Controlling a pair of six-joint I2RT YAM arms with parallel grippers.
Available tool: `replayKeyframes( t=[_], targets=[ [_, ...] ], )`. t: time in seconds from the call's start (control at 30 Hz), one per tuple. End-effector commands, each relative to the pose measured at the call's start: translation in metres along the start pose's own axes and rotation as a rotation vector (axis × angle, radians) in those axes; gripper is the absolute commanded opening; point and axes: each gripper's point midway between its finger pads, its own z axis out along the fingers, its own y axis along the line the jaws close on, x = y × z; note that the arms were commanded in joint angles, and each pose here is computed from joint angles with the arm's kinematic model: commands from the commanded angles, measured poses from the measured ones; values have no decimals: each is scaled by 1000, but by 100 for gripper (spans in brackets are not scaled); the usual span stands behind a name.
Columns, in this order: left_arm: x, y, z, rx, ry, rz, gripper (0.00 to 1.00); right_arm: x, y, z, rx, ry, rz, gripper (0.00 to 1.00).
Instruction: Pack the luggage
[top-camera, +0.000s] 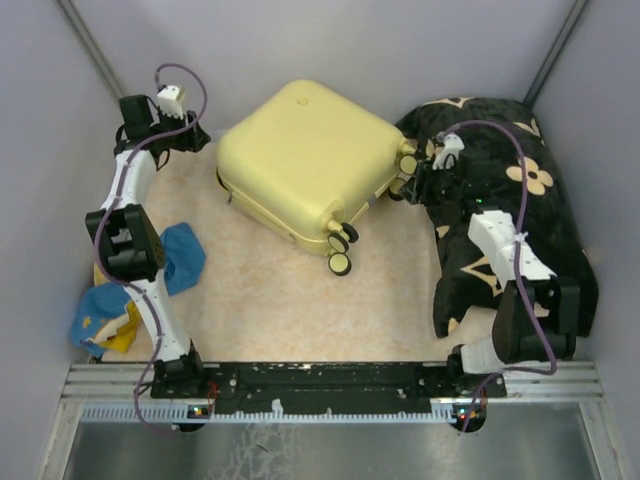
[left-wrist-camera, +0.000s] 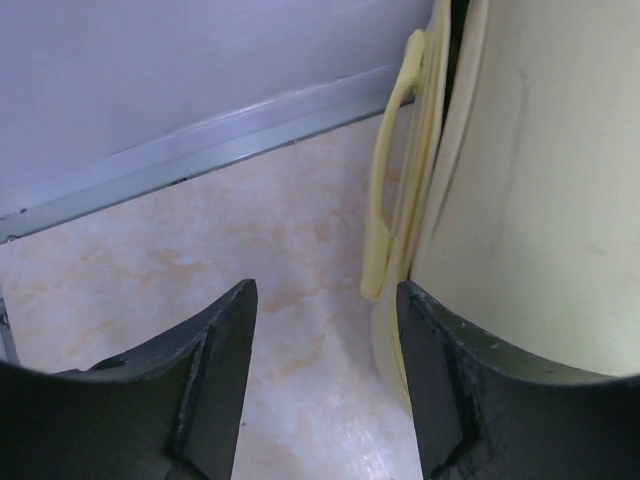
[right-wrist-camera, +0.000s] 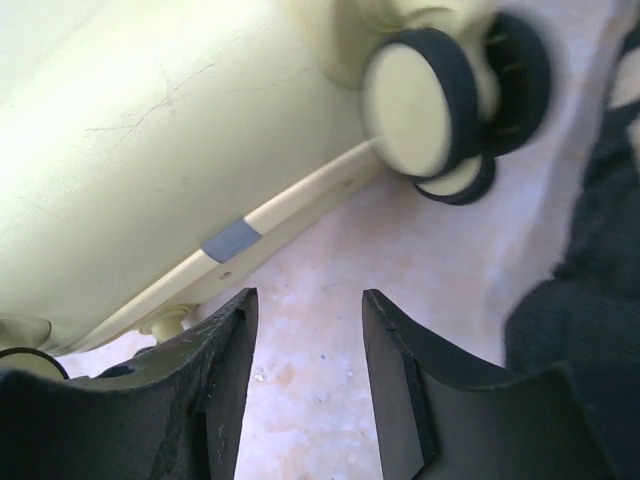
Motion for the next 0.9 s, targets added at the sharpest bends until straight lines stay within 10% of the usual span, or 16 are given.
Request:
replayKeyframes(
  t=[0.0, 0.73, 0.87],
  targets=[
    [5, 9, 21, 8, 34, 66, 63, -8, 16, 29, -55, -27, -41, 45],
    [113, -174, -108, 538, 132, 256, 48, -81, 56, 167, -295, -105, -247, 54],
    [85, -142, -126, 382, 105, 156, 49, -86, 43, 173, -251, -98, -241, 58]
  ],
)
